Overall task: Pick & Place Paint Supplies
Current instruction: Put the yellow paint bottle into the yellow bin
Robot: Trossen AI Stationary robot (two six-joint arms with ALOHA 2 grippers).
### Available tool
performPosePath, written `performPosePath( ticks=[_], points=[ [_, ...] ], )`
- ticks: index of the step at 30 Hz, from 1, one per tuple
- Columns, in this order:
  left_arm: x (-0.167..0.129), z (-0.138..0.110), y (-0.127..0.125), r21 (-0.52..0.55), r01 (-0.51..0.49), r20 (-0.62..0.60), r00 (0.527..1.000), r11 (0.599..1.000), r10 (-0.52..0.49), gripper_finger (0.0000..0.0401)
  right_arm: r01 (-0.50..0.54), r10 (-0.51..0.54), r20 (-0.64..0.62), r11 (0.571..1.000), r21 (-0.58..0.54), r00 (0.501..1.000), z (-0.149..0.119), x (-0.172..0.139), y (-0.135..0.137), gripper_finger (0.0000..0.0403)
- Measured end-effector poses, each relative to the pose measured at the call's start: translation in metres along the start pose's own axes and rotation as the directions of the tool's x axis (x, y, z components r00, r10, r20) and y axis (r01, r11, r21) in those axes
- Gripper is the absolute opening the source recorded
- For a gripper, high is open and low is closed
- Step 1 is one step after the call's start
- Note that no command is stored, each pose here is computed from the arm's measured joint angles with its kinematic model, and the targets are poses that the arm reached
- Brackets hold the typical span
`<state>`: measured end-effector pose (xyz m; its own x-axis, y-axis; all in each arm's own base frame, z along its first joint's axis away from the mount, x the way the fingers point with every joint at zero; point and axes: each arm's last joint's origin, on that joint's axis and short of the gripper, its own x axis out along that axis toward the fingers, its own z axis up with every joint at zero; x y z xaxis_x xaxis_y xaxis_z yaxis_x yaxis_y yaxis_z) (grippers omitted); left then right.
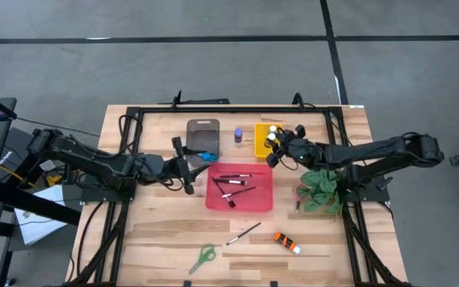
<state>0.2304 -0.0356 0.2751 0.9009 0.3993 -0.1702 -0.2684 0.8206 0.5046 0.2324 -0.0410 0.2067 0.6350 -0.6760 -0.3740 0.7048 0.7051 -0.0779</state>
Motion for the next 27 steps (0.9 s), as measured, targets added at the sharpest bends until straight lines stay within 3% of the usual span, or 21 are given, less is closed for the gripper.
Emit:
performPosePath(
  ticks=[16,27],
  points=[
    [0.0,0.0,0.0,-0.008,-0.003,-0.001,1.0,1.0,0.003,0.0199,0.059,-0.056,-0.054,0.996,0.066,0.997,-0.01,0.009,-0.001,0.011],
    [0.0,0.0,0.0,-0.025,-0.001,-0.003,1.0,1.0,0.001,0.0197,0.12,-0.115,-0.082,0.991,0.055,0.99,-0.024,0.004,0.001,0.0111]
  ],
)
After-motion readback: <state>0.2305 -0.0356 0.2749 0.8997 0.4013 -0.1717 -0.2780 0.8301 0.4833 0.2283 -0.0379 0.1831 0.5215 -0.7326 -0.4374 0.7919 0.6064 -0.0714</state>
